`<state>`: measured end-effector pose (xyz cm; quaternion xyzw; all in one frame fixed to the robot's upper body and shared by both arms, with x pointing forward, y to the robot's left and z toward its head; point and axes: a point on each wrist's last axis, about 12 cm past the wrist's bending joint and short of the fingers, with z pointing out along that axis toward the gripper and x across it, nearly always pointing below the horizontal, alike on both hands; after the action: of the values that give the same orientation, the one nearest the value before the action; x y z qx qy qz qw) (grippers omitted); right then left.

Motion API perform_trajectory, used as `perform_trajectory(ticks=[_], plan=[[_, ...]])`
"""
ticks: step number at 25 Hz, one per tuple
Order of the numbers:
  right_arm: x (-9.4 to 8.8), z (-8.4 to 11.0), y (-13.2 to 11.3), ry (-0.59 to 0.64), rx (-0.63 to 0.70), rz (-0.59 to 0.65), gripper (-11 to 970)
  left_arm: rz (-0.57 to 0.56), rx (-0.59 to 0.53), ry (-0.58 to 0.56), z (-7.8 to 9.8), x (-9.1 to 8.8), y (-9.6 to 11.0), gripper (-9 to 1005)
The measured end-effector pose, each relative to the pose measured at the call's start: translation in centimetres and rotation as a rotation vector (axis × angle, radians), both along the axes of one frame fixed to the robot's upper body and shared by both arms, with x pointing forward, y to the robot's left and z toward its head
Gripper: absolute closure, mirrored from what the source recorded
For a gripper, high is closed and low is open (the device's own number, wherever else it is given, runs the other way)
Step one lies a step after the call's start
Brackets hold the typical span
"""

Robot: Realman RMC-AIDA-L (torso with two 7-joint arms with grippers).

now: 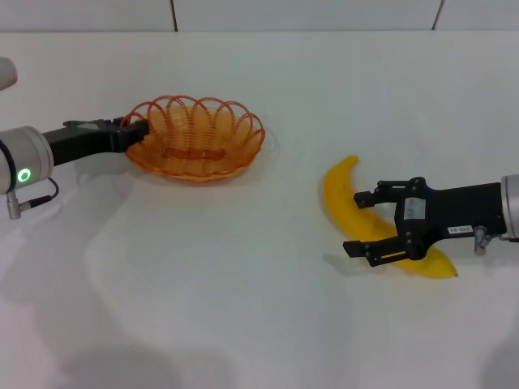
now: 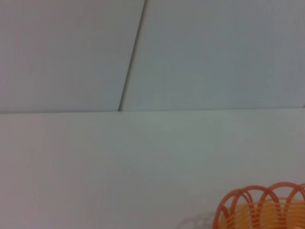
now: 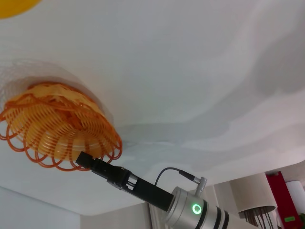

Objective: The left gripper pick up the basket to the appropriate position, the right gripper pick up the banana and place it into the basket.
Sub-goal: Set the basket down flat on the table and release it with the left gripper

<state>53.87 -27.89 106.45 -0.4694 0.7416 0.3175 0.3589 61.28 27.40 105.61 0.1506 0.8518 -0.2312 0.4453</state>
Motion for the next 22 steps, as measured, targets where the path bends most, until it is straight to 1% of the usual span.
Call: perform_trajectory(ticks=[5,10,16,22], plan=[[0.0,0.0,0.0,-0.001,-0.001,-0.002,72,-0.007,0.007,-0.005,0.0,0.0,0.0,582],[0.1,0.0,0.0,-0.003,0.003,-0.008,72,-0.028,0.042,-0.066,0.0,-0.1,0.1,357],[-0.1,-0.1,-0.2,-0.001,0.009,-0.020,72,-0.033,0.042,-0.144,0.3,-0.6,1.0,333],[0.0,0.0,-0.2,-0.006,0.010,-0.020,72,-0.081,0.063,-0.226,0.5,-1.6,1.6,329]])
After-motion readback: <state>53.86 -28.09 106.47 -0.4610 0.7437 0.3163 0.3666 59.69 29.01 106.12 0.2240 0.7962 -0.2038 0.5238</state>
